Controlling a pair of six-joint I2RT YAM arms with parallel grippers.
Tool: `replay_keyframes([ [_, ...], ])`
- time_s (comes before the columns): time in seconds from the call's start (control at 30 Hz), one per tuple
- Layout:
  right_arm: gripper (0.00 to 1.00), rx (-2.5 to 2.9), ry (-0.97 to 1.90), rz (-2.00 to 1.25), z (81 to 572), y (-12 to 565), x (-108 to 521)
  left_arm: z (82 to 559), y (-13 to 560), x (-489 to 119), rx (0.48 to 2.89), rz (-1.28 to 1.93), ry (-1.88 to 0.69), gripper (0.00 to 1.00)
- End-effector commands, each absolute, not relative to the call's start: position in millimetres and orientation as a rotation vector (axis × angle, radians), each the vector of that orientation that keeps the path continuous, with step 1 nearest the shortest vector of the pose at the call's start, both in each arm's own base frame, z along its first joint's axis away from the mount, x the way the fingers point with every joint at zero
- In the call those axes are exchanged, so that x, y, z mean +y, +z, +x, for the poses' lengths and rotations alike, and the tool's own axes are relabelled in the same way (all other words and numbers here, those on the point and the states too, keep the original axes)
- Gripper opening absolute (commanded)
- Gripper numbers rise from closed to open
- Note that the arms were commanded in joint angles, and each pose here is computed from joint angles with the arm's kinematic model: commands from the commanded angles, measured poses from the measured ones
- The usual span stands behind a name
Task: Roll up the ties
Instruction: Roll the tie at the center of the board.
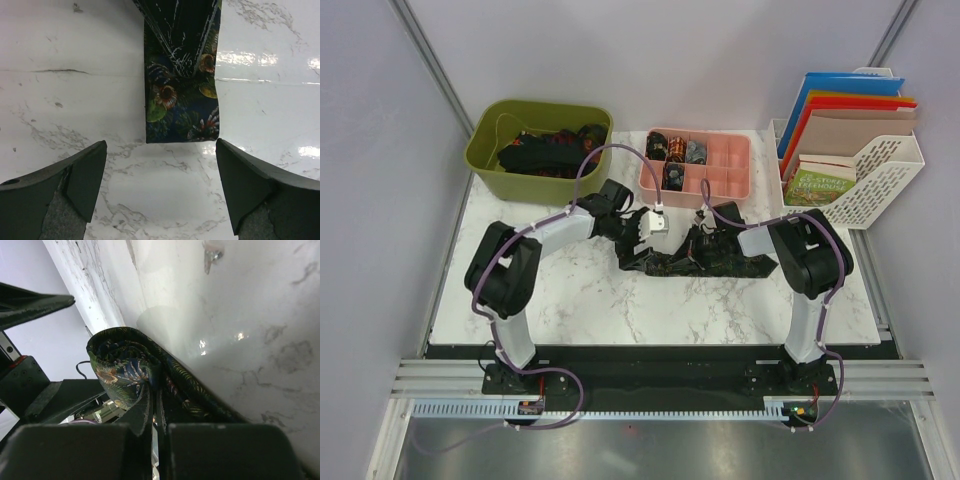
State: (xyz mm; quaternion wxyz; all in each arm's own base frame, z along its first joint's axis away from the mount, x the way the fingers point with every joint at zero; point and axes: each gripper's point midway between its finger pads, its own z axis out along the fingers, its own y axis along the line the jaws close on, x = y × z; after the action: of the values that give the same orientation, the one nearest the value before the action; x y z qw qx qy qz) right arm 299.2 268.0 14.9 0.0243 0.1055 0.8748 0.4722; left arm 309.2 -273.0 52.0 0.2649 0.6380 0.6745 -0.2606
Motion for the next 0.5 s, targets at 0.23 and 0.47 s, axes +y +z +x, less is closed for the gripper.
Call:
replay_keyframes([
  [0.23, 0.00, 2.797, 1.216, 0.402, 283.0, -28.5, 265.5, 306.7, 33.5, -296.0, 1.792, 1.833, -0.596, 0.89],
  [0.47, 0.00, 2.766, 1.246, 0.457, 279.6, -26.9, 277.6, 296.4, 24.8, -297.4, 1.804, 1.889, -0.572, 0.80],
])
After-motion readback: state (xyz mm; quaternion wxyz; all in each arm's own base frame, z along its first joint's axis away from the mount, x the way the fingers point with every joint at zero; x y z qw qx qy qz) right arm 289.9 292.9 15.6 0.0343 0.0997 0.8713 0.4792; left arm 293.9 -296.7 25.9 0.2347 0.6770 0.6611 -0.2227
